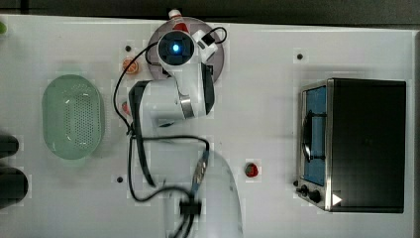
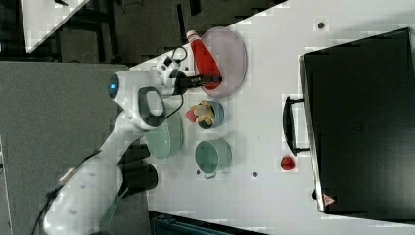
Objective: Pick ketchup from plate and place it on table.
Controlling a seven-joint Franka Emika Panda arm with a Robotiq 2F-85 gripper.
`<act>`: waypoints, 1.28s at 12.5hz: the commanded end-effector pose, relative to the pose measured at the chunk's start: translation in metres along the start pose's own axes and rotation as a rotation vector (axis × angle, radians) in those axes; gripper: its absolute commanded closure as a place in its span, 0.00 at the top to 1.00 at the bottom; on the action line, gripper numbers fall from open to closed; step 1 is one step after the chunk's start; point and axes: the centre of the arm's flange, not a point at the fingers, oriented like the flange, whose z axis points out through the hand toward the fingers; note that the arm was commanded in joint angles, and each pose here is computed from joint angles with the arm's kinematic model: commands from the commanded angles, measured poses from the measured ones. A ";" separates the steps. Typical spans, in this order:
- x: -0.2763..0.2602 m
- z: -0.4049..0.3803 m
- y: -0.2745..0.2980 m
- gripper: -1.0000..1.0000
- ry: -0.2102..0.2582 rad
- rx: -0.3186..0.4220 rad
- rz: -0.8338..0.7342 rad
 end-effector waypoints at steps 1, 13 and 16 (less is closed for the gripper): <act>0.014 -0.149 0.043 0.61 0.116 -0.029 0.092; -0.127 -0.185 0.141 0.61 -0.146 0.019 0.387; -0.148 -0.144 0.131 0.61 -0.104 0.022 0.378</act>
